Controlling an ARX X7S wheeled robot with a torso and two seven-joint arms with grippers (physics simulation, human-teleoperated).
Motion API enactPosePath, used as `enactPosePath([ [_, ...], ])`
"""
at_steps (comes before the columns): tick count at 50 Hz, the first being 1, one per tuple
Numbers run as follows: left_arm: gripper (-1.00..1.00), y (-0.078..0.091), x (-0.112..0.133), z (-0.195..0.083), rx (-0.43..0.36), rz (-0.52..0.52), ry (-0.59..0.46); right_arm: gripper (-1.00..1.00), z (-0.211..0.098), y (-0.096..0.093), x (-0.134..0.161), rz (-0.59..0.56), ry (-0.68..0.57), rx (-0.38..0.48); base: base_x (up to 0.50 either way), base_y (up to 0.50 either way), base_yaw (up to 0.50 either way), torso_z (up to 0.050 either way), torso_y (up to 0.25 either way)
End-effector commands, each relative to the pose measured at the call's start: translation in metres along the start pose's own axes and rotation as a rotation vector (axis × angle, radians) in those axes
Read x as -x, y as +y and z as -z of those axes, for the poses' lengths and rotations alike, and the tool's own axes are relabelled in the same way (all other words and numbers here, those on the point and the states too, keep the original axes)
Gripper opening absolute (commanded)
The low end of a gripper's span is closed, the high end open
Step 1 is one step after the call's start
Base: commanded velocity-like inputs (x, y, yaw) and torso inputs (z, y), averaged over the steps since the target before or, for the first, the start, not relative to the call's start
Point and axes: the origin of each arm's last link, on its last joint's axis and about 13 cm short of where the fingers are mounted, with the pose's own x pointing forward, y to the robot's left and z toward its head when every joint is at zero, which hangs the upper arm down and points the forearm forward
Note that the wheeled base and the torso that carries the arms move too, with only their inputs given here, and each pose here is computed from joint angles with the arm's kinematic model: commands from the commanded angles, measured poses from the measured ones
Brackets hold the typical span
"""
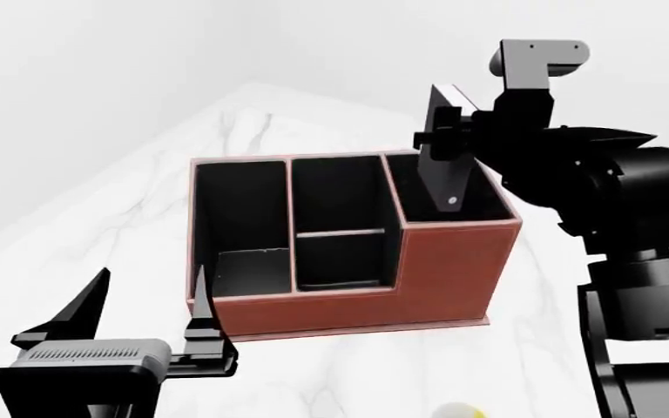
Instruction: Pick up the book and place it in the right compartment of the caddy.
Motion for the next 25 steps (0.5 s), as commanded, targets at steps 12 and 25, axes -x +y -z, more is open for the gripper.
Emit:
enactPosePath([
  [12, 1.0, 0.0, -0.001, 0.0, 0.0, 0.0, 0.001, -1.0, 0.004, -0.002, -0.001, -0.003, -0.014, -0.005, 0.0, 0.0, 0.0, 0.0, 0.002],
  [25, 1.0, 0.0, -0.001, 0.001, 0.0, 0.001, 0.001, -1.0, 0.015, -0.002, -0.003, -0.006, 0.001, -0.012, 0.0, 0.0, 0.0, 0.0, 0.002],
])
